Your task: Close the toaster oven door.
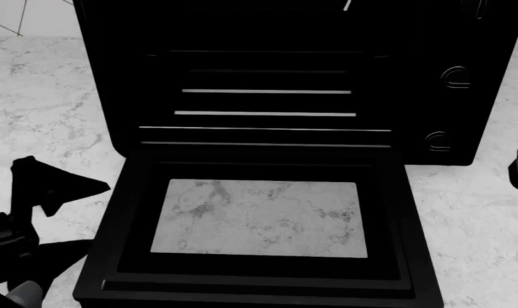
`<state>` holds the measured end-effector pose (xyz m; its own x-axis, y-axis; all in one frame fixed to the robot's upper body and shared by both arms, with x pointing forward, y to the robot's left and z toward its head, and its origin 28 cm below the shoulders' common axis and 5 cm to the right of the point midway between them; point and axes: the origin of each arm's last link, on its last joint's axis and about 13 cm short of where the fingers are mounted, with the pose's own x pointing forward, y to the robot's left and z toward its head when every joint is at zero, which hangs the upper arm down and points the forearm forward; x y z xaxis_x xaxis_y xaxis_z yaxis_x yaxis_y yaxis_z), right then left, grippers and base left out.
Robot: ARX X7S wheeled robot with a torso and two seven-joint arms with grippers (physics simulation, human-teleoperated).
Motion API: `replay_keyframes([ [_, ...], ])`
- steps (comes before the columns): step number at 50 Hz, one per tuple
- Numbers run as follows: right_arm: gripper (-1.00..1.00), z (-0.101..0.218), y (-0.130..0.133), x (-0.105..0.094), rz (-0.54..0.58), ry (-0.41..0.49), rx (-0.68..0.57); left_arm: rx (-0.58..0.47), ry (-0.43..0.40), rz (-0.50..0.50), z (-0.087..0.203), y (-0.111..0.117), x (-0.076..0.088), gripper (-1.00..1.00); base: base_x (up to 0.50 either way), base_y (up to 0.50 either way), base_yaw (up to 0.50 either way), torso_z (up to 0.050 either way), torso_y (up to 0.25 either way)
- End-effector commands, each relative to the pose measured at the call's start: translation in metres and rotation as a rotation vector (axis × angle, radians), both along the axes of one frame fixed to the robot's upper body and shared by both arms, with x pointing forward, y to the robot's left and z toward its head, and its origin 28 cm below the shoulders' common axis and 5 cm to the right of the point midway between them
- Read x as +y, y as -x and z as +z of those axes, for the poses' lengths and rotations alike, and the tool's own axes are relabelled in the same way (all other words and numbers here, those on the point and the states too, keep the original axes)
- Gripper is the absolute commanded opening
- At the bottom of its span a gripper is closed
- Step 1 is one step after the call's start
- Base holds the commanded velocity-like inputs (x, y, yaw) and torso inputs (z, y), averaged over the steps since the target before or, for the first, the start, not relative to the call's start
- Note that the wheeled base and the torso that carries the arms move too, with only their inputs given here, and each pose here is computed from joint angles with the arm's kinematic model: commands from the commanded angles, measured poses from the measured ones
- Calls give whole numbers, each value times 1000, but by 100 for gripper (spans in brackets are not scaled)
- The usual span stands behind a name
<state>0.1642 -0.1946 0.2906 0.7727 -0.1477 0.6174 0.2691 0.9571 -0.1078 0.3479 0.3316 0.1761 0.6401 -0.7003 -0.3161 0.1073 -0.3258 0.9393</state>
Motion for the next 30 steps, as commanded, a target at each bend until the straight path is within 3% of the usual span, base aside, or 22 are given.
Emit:
replay_keyframes([
  [1,100,-1,2,-2,-5,-9,-5,-9,-27,-116,6,-3,-17,100,0,0,0,0,0],
  [13,100,1,5,-1,-4,-9,-12,-71,80,-236,13,0,-27,100,0,0,0,0,0],
  [25,100,4,9,-1,-5,-6,-17,-137,258,-226,13,6,-25,100,-1,0,0,0,1],
  [30,100,1,10,-2,-6,-14,-19,-163,294,-239,20,7,-28,100,-2,0,0,0,0],
])
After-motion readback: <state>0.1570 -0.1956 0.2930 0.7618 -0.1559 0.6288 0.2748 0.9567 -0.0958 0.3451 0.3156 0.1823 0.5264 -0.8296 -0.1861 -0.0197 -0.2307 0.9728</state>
